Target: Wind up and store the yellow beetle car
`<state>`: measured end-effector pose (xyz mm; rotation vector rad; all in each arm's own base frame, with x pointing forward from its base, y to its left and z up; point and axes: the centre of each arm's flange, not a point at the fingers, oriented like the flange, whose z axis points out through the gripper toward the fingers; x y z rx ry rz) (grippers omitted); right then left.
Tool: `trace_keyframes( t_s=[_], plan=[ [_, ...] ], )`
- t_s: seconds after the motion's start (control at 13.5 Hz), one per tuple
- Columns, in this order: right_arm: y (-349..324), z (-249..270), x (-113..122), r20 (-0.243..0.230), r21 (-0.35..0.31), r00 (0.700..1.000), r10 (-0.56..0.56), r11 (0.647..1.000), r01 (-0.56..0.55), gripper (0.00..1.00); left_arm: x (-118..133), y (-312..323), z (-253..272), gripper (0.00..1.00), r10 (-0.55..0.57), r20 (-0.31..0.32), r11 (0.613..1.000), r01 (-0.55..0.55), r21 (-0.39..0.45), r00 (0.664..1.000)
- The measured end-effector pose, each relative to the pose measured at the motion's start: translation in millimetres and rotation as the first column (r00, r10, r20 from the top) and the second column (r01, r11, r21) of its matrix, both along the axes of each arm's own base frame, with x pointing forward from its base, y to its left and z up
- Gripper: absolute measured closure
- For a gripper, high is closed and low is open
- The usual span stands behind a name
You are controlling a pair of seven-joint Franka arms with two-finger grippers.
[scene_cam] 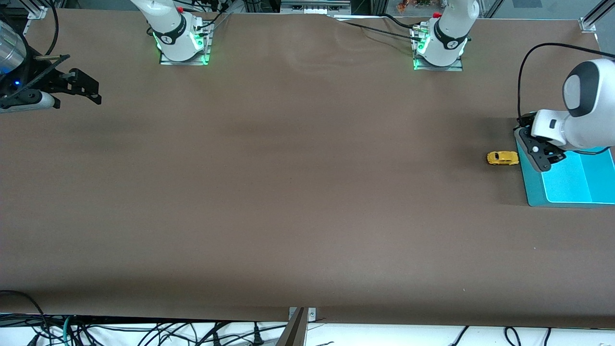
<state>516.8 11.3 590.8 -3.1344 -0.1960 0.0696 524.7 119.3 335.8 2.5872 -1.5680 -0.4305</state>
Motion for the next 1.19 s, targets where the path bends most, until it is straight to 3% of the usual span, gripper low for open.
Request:
trace_keyframes(
  t_s=[0.52, 0.74, 0.96, 1.19],
  plan=[
    [0, 0, 0, 0.001, 0.000, 1.000, 0.000, 1.000, 0.000, 0.00, -62, 27, -96, 0.00, -0.122, 0.068, 0.990, 0.127, -0.068, 0.990],
    [0, 1, 0, 0.001, 0.000, 1.000, 0.000, 1.000, 0.000, 0.00, -60, 39, -114, 0.00, -0.233, 0.138, 0.966, 0.245, -0.078, 0.963],
    [0, 1, 0, 0.001, 0.000, 1.000, -0.001, 1.000, 0.001, 0.00, -52, 39, -128, 0.00, -0.348, 0.207, 0.928, 0.368, -0.066, 0.914],
    [0, 0, 0, 0.001, 0.000, 1.000, -0.001, 1.000, 0.001, 0.00, -52, 41, -145, 0.00, -0.377, 0.218, 0.914, 0.400, -0.072, 0.900]
  ],
)
